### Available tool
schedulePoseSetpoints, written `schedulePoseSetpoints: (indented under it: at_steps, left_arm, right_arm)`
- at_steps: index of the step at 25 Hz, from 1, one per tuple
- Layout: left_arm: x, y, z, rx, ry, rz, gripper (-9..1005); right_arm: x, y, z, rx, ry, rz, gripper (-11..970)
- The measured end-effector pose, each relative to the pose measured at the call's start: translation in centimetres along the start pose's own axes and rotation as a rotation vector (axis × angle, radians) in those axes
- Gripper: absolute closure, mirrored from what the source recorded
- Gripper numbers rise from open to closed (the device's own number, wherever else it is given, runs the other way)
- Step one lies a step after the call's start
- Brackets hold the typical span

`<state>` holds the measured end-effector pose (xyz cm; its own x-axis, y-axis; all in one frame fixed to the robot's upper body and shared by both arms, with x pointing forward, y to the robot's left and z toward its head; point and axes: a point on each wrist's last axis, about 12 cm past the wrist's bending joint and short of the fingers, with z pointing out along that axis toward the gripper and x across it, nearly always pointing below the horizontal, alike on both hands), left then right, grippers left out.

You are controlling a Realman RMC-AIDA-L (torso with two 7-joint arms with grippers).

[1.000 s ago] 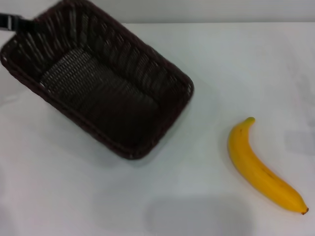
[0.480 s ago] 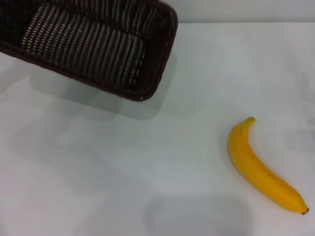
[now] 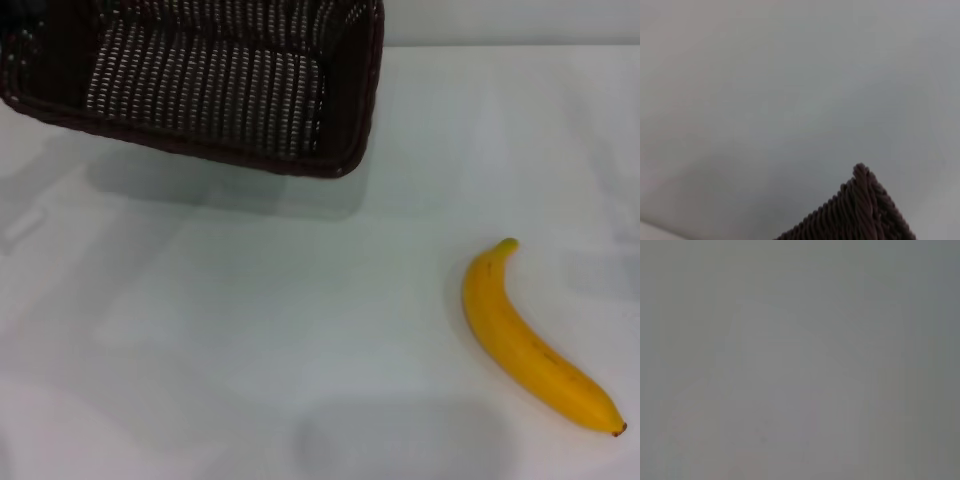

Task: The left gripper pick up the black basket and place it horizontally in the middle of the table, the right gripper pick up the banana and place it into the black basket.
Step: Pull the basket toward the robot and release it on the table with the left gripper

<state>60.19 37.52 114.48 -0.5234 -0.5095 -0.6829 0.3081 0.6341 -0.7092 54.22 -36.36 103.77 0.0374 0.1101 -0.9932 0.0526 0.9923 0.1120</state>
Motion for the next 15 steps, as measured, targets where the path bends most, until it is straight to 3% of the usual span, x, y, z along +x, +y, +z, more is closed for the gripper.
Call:
schedulePoseSetpoints:
  at_steps: [11, 15]
  left_arm:
    - [6.6, 0.1, 2.0, 0.001, -0.006, -0.132, 803]
    - [8.4, 0.6, 1.7, -0.004, -0.031, -0.185, 801]
  right_arm:
    - [-0.7, 0.7, 1.3, -0.022, -0.020, -0.057, 101]
    - [-0.7, 0.6, 1.3, -0.021, -0.020, -0.062, 101]
